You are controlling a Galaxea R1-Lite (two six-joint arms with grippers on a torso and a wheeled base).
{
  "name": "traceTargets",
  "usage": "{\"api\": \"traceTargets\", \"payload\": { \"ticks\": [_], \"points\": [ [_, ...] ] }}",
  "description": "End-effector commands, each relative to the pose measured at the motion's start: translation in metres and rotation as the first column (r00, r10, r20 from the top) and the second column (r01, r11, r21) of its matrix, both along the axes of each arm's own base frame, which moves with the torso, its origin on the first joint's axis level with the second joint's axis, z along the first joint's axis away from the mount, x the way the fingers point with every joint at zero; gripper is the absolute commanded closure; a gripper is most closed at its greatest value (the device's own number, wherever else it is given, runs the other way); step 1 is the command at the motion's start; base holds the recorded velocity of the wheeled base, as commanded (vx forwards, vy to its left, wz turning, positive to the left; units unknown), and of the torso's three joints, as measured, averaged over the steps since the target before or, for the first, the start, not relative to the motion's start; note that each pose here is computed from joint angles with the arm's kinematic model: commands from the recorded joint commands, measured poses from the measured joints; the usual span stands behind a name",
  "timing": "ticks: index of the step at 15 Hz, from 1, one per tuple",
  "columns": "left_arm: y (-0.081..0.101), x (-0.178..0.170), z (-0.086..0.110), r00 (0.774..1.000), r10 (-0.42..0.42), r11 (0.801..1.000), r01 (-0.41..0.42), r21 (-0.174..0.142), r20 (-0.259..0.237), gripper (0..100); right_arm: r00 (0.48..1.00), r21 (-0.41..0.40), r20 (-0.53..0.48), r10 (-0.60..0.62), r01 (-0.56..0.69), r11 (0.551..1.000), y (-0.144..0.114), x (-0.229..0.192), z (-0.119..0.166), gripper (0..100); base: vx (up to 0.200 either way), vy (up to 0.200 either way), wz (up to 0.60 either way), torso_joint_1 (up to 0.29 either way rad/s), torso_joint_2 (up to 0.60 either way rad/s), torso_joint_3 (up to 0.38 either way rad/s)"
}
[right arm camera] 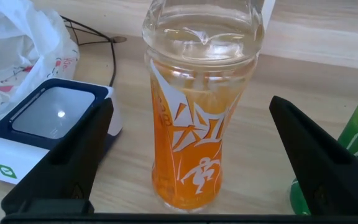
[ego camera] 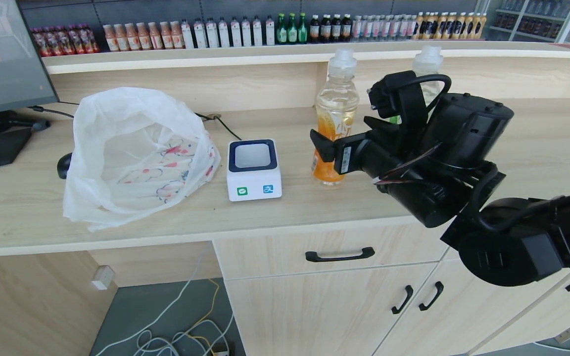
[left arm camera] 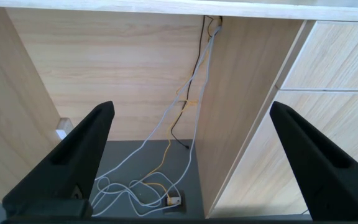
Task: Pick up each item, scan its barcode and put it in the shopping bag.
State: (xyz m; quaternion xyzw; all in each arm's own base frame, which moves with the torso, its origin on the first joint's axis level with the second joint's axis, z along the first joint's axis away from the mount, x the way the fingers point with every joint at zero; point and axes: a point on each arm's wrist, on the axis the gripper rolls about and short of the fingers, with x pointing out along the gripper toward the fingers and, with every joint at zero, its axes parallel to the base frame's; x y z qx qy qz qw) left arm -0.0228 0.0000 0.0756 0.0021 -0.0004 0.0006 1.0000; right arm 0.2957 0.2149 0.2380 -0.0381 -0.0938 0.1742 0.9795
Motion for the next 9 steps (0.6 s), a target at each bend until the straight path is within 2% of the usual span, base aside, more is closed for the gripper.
{"api": "traceTargets", "payload": {
  "ticks": [1,9],
  "points": [
    [0.000,0.000,0.000,1.000,0.000,1.000,0.000,0.000,0.001,0,1.000,-0.005,-0.003,-0.012,0.012,1.000,-0.004,0.009,-0.002,0,0.000,0.000,0.00,0.000,0.00,0.000],
    [0.000,0.000,0.000,1.000,0.000,1.000,0.000,0.000,0.001,0,1.000,-0.016,0.018,0.002,-0.002,1.000,0.004,0.036,-0.004,0,0.000,0.000,0.00,0.000,0.00,0.000]
  ]
}}
